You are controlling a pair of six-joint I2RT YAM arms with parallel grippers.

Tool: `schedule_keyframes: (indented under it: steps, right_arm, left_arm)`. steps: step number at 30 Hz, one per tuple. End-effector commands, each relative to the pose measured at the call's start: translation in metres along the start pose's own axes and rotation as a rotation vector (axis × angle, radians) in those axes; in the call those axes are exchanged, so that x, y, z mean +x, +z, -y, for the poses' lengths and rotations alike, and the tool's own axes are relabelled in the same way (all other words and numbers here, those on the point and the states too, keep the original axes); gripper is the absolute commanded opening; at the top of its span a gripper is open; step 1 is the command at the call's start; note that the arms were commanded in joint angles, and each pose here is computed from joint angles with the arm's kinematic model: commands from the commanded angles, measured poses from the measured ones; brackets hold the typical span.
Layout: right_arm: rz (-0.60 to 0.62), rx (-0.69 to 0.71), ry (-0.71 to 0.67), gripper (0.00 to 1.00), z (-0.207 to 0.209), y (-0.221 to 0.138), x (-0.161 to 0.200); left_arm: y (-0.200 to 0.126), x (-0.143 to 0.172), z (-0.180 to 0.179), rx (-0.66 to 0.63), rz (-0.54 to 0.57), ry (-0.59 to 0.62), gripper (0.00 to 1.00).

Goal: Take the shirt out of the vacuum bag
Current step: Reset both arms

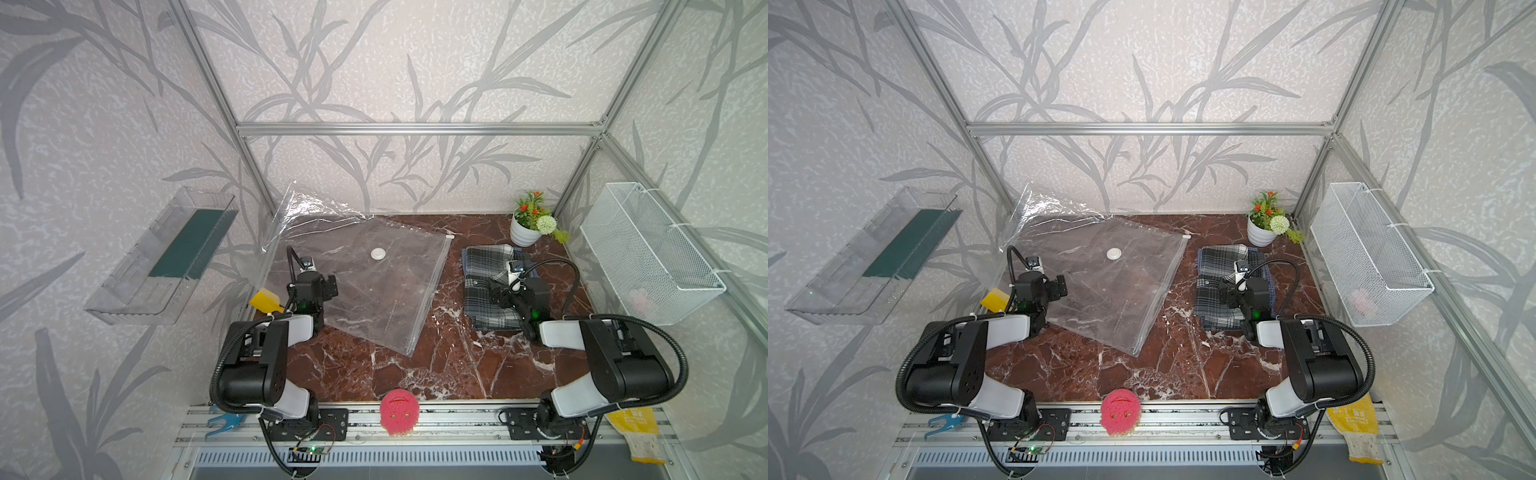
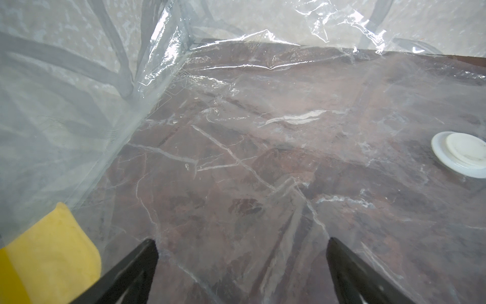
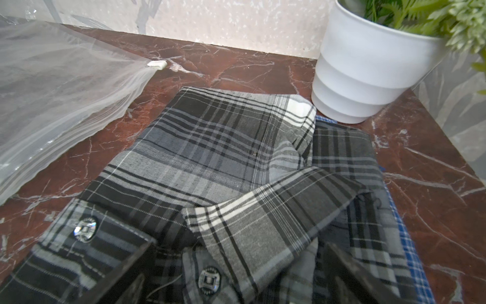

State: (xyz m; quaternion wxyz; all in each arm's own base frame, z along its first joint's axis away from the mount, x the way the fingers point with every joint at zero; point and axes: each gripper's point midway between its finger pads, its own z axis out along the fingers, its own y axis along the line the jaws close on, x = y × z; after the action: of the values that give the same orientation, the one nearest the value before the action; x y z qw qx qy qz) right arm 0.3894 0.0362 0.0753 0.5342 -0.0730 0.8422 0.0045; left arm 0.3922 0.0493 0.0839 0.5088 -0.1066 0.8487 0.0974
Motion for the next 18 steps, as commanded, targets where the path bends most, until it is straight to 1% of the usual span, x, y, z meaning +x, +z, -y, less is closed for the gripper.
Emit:
schedule_keyframes:
  steps: [1, 11, 12, 13, 14, 16, 18]
  right_arm:
    - [0.034, 0.015, 0.002, 0.99, 0.004, 0.001, -0.015]
    - [0.033, 0.014, 0.003, 0.99, 0.004, 0.001, -0.015]
    - [0.036, -0.021, -0.006, 0.99, -0.001, 0.000, -0.015]
    - [0.057, -0.146, -0.039, 0.99, -0.018, -0.003, -0.017]
    - [0.072, -0.150, -0.035, 0.99, -0.018, -0.005, -0.016]
    - [0.051, 0.021, 0.048, 0.99, 0.012, -0.003, -0.015]
    - [0.055, -0.144, -0.040, 0.99, -0.019, -0.002, -0.017]
  left_arm:
    - [-0.001, -0.016, 0.001, 0.001, 0.042, -0.001, 0.99]
    - [-0.001, -0.015, 0.001, 0.004, 0.038, -0.003, 0.99]
    - [-0.001, -0.015, 0.001, 0.003, 0.038, -0.002, 0.99]
    - [-0.001, -0.015, 0.001, 0.003, 0.037, -0.002, 0.99]
    - [-0.001, -0.015, 0.001, 0.003, 0.038, -0.003, 0.99]
    - [-0.001, -0.015, 0.001, 0.002, 0.037, -0.002, 0.99]
    - [-0.001, -0.015, 0.002, 0.004, 0.037, -0.001, 0.99]
